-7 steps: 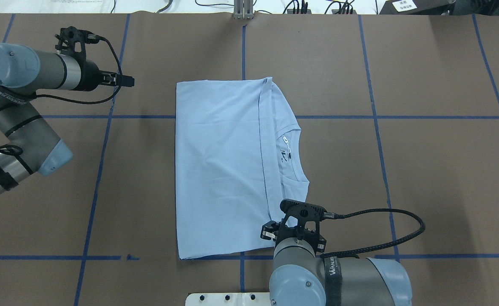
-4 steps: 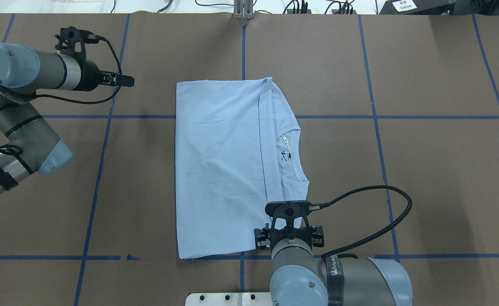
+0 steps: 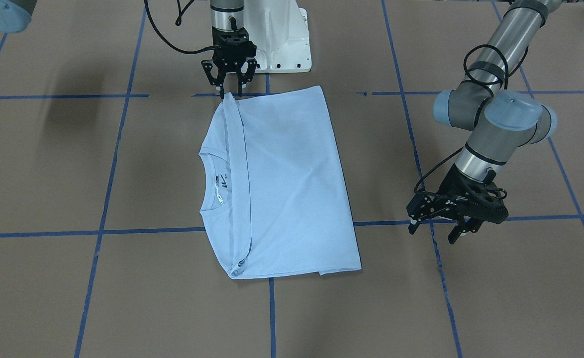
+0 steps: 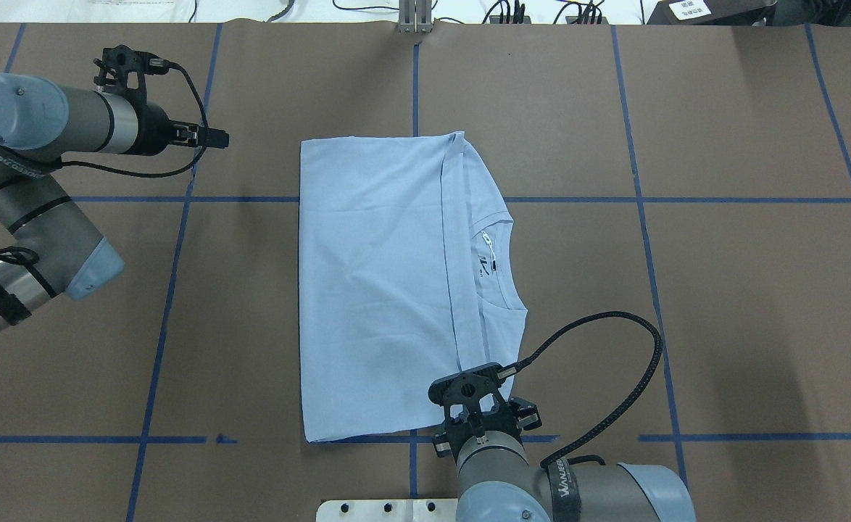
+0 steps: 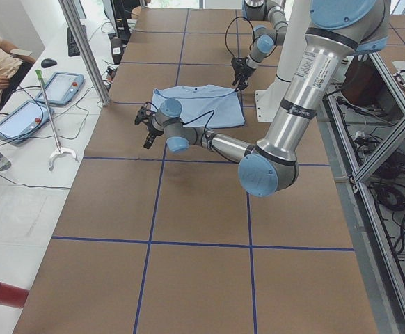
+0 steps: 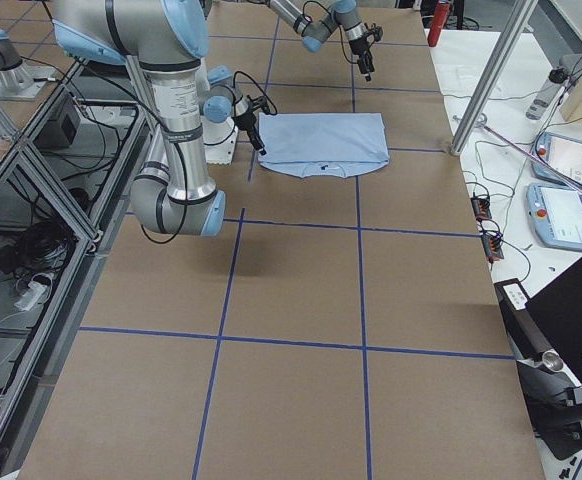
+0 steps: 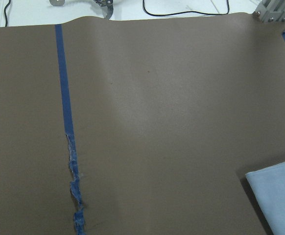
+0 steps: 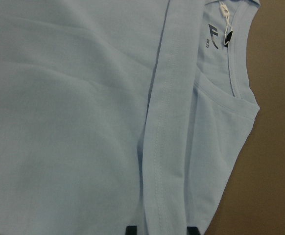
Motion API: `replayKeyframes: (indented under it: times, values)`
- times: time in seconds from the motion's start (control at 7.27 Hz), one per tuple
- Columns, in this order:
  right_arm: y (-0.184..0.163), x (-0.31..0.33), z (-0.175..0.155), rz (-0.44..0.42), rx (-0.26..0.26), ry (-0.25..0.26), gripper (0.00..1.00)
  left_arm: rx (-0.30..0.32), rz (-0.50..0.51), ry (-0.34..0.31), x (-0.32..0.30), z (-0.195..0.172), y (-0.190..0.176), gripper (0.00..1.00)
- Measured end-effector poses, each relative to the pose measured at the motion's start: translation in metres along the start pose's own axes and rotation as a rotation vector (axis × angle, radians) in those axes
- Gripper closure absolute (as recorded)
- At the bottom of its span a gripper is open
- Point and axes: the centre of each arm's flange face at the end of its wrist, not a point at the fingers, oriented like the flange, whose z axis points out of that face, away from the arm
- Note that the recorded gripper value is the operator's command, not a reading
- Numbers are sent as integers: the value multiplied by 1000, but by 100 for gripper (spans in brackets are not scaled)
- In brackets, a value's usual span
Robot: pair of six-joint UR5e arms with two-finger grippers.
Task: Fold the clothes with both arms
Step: 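Drag the shirt with the right gripper toward the robot, straightening it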
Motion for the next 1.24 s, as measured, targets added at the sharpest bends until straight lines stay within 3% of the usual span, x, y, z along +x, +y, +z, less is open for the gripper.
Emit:
replayKeyframes:
  times: [0.55,0.69,0.83,0.96,1.24]
  values:
    - [4,-1,3,-44,-9,3,65,-1,1,0,0,0,0,0]
    - [4,-1,3,-45,-11,3,69,-1,1,0,-1,1,0,0]
    - [5,-2,3,-47,-13,3,81,-1,1,0,-1,1,0,0]
    - [6,-2,3,-48,-14,2,100,-2,1,-1,-1,1,1,0]
    - [5,-2,2,-47,-13,1,100,-1,1,0,0,0,0,0]
